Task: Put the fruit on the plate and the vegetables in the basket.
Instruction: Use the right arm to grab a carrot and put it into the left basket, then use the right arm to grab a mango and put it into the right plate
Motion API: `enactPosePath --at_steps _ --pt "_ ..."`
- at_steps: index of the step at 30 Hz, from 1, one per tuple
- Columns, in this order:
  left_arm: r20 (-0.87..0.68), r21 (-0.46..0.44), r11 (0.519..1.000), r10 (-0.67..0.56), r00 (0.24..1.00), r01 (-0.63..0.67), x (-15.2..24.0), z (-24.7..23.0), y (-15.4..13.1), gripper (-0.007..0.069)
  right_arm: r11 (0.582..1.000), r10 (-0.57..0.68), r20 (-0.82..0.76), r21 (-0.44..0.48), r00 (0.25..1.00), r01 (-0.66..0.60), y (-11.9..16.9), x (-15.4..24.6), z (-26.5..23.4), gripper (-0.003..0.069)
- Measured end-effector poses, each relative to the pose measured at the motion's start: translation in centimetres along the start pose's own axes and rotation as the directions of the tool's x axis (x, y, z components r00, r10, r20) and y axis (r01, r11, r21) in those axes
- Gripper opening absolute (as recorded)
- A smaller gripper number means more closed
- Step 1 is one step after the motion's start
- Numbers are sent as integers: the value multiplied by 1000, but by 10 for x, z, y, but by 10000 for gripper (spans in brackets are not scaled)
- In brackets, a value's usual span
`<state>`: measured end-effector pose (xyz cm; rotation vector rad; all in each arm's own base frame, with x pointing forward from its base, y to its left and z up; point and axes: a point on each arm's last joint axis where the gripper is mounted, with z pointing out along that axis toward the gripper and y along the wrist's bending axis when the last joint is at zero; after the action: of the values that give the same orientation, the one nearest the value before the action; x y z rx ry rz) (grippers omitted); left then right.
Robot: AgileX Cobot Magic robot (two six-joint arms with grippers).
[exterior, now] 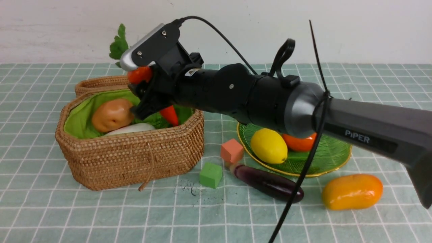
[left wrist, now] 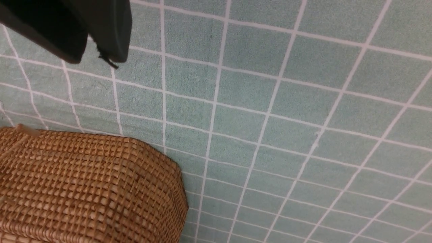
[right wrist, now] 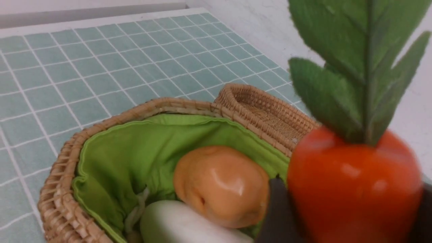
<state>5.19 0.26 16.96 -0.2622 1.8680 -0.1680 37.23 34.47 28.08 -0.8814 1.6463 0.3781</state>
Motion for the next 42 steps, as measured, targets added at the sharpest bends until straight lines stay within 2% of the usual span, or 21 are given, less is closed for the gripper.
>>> enactPosePath --at_steps 1,4,6,8,9,11,12,14,15,16,17,18,20,21,22,23,24,29,35,37,42 --pt "0 0 1000 0 1000 0 0 0 0 115 1000 5 -7 -15 1000 -5 1 1 0 543" --pt "0 0 1000 0 1000 0 0 0 0 121 997 4 -30 -82 1000 -7 7 -1 -4 629" --pt "0 0 1000 0 1000 0 0 0 0 123 986 -4 -54 -167 999 -5 11 -6 -11 648" --pt "0 0 1000 0 1000 0 0 0 0 124 963 -33 -80 -268 996 10 16 -14 -24 650" --pt "0 0 1000 0 1000 0 0 0 0 126 931 -82 -110 -364 991 36 18 -19 -38 643" --pt "0 0 1000 0 1000 0 0 0 0 128 891 -146 -136 -449 980 70 16 -27 -57 631" --pt "0 0 1000 0 1000 0 0 0 0 128 880 -165 -150 -469 975 77 15 -26 -60 627" --pt "0 0 1000 0 1000 0 0 0 0 131 831 -279 -223 -544 934 118 -1 -30 -92 603" --pt "0 0 1000 0 1000 0 0 0 0 132 826 -294 -244 -551 924 117 -2 -31 -96 602" --pt "0 0 1000 0 1000 0 0 0 0 132 816 -354 -315 -564 881 126 -15 -28 -112 594" --pt "0 0 1000 0 1000 0 0 0 0 133 817 -394 -383 -562 836 128 -28 -25 -125 591" --pt "0 0 1000 0 1000 0 0 0 0 133 818 -398 -397 -561 827 124 -30 -23 -126 591" --pt "0 0 1000 0 1000 0 0 0 0 133 849 -404 -513 -518 757 102 -53 -18 -144 589" --pt "0 0 1000 0 1000 0 0 0 0 133 873 -384 -560 -479 735 91 -64 -16 -150 589" --pt "1 0 1000 0 1000 0 0 0 0 134 917 -315 -622 -395 716 60 -81 -14 -161 589" --pt "1 0 1000 0 1000 0 0 0 0 134 919 -313 -626 -390 715 61 -85 -13 -162 589" --pt "1 0 1000 0 1000 0 0 0 0 134 946 -248 -660 -322 709 31 -96 -11 -170 589" --pt "1 0 1000 0 1000 0 0 0 0 143 978 -108 -752 -196 651 -65 -132 22 -199 587" --pt "1 0 1000 0 1000 0 0 0 0 146 960 -128 -833 -239 538 -143 -138 83 -212 587" --pt "1 0 1000 0 1000 0 0 0 0 148 944 -190 -851 -296 490 -149 -134 108 -218 587" --pt "1 0 1000 0 1000 0 0 0 0 154 943 -278 -833 -332 479 -31 -137 129 -216 587"
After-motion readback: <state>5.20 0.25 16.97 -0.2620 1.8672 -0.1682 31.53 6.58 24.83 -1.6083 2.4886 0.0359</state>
